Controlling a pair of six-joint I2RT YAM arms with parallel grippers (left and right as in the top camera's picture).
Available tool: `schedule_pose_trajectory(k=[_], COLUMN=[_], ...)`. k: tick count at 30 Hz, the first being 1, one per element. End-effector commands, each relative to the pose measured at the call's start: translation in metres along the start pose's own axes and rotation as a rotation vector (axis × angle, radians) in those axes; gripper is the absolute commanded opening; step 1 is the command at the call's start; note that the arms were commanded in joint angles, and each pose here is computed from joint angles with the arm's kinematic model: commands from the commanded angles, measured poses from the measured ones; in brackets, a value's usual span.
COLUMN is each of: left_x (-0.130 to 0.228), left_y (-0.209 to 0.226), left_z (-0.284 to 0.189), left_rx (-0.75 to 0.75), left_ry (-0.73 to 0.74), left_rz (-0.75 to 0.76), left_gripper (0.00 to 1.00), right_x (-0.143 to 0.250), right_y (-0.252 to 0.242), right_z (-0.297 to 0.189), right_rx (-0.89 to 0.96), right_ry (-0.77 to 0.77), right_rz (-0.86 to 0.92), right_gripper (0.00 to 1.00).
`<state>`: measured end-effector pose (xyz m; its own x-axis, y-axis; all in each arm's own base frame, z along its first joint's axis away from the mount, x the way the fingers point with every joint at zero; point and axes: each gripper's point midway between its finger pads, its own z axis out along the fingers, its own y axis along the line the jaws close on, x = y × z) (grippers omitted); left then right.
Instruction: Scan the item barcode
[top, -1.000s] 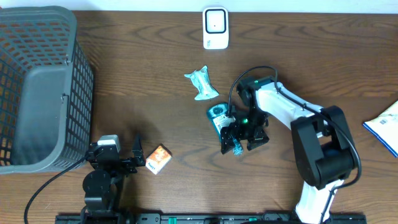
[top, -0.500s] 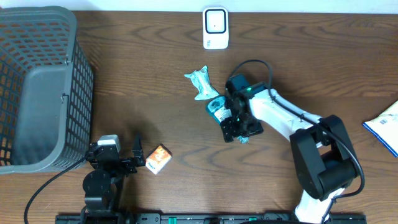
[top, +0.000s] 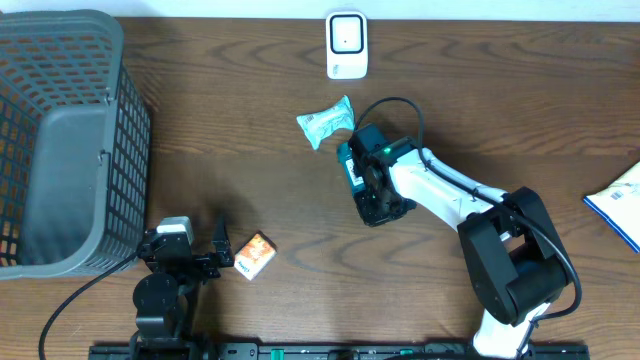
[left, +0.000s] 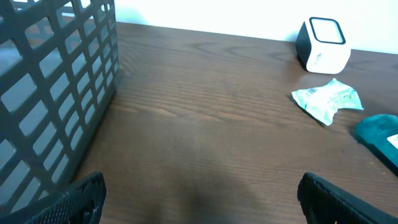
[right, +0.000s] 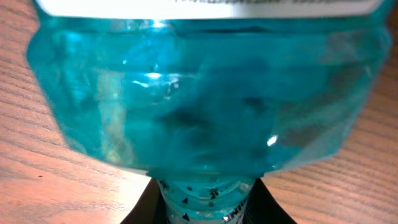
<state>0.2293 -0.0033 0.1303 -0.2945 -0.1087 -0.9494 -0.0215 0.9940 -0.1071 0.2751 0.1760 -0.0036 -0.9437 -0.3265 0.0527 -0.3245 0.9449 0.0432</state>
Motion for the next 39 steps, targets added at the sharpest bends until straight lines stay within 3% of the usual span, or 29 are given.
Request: schedule_pose_trajectory(k=[1,11,21,31,39], left_x=[0.011,0.011,0.011,0.011,0.011], left_y=[0.002,0.002,0.002,0.002,0.002], left_z=[0.003,0.003,0.003,0.003,0.003], left_rx=[-0.011,-0.011,-0.011,-0.011,-0.011], left_ry=[0.025,0.025,0.025,0.025,0.025], left_rz=[0.01,0.01,0.01,0.01,0.01], left_gripper=[0.98,0.98,0.98,0.98,0.98], right_x=[0.017,0.002,-0.023,-0.023,-0.025], right_y=[0.001,0.0,-0.004,-0.02,-0.015], right_z=[0.027,0.012,-0.059,-0.064,-0.133], right_rx=[-0.017,-0.014,0.018,0.151,0.114], right_ry=[0.088,0.025,-0.219,-0.252,-0.374], right_rz=[0.002,0.004,-0.003,0.021,0.036], right_gripper=[0.02,0.01,0.01,0.01,0.01])
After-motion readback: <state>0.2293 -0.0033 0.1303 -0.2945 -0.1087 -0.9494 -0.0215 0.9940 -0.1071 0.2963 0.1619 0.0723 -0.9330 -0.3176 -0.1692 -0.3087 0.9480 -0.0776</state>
